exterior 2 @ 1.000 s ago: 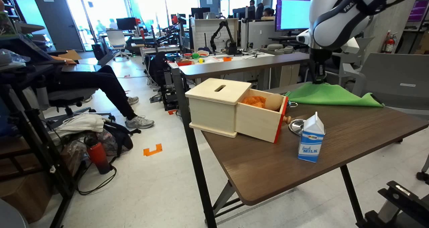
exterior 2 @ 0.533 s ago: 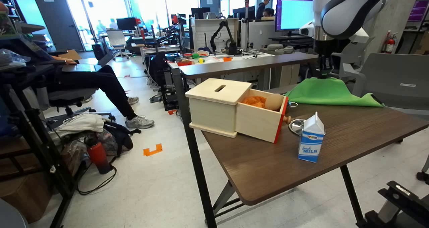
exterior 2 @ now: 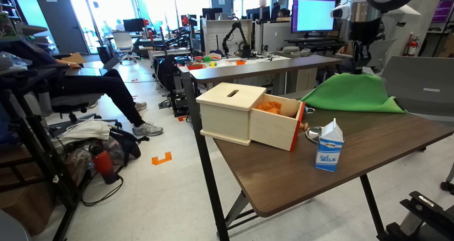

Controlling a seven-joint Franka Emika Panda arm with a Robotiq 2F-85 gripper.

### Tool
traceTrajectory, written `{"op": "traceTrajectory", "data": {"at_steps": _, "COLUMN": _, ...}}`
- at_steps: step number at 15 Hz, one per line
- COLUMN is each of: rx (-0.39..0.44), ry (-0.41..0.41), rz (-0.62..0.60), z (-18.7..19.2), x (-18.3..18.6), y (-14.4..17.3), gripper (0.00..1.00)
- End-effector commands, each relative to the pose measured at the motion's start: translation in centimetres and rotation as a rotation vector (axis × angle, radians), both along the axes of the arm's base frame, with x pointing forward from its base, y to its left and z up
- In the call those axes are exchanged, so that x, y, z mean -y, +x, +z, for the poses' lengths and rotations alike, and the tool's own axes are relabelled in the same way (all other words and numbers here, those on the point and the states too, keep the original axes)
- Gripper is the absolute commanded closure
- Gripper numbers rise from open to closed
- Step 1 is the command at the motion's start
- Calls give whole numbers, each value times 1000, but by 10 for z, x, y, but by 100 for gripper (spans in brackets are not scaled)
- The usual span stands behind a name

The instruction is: Unfold the green object

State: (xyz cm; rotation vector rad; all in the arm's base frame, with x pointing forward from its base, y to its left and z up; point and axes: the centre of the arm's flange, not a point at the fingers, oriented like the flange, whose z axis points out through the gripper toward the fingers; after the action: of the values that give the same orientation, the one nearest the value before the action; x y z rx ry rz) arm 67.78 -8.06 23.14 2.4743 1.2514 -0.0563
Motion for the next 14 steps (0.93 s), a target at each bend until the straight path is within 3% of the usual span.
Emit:
{"op": "traceTrajectory", "data": {"at_steps": 1, "rx": 21, "ry": 26, "rz": 29, "z": 29, "x": -15, "y": -52, "gripper": 99}}
{"op": "traceTrajectory", "data": {"at_steps": 11, "rx": 11, "ry": 60, "rz": 80, "z": 28, "x": -33, "y": -111, "gripper": 99}}
{"op": "traceTrajectory", "data": {"at_steps": 12, "rx": 8, "ry": 59, "rz": 89, "z": 27, "x": -33, "y": -116, "gripper": 93}}
{"op": "traceTrajectory", "data": {"at_steps": 14, "rx": 5, "ry": 63, "rz": 103, "z": 26, "x": -34, "y": -125, "gripper": 91}}
